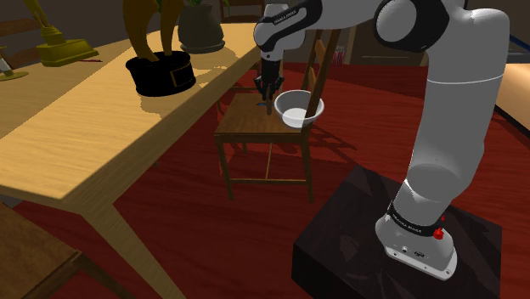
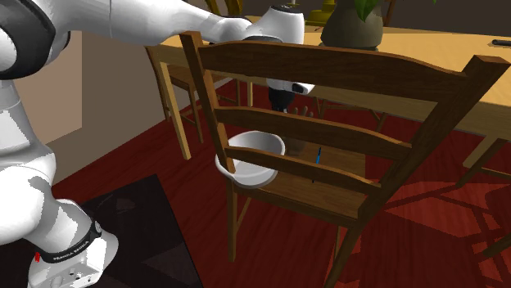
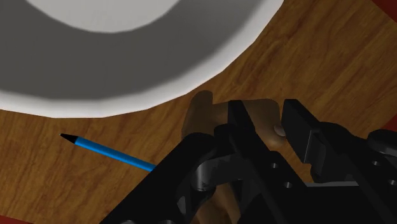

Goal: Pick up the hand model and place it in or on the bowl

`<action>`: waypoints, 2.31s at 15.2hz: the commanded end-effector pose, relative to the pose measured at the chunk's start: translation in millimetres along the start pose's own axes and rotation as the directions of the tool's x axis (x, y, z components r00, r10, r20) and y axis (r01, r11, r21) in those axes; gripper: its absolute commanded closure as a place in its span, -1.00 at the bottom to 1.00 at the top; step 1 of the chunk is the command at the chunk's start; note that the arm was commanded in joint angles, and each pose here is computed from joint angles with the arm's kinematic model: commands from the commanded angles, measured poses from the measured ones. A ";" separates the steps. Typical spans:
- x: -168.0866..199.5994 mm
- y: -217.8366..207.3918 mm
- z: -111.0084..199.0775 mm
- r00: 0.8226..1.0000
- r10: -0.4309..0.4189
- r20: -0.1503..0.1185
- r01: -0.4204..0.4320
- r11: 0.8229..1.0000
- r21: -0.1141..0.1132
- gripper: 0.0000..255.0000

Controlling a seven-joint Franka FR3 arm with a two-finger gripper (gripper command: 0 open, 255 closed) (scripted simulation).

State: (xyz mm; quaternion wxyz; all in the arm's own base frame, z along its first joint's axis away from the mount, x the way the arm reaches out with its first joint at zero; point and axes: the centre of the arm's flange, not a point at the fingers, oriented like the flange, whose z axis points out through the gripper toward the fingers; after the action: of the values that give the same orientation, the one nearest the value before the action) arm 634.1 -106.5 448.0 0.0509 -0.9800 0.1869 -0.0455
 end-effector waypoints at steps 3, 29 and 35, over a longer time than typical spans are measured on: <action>0.6 -1.1 -9.5 1.000 0.000 0.001 0.000 1.000 0.000 1.00; 10.3 -17.1 -145.5 1.000 0.000 0.001 0.000 1.000 0.000 1.00; -36.5 3.5 -161.5 1.000 0.000 0.001 0.000 1.000 0.000 1.00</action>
State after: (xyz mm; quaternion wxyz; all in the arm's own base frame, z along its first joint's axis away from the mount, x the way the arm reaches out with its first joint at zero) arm 595.4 -110.2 601.7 0.0508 -0.9800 0.1870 -0.0448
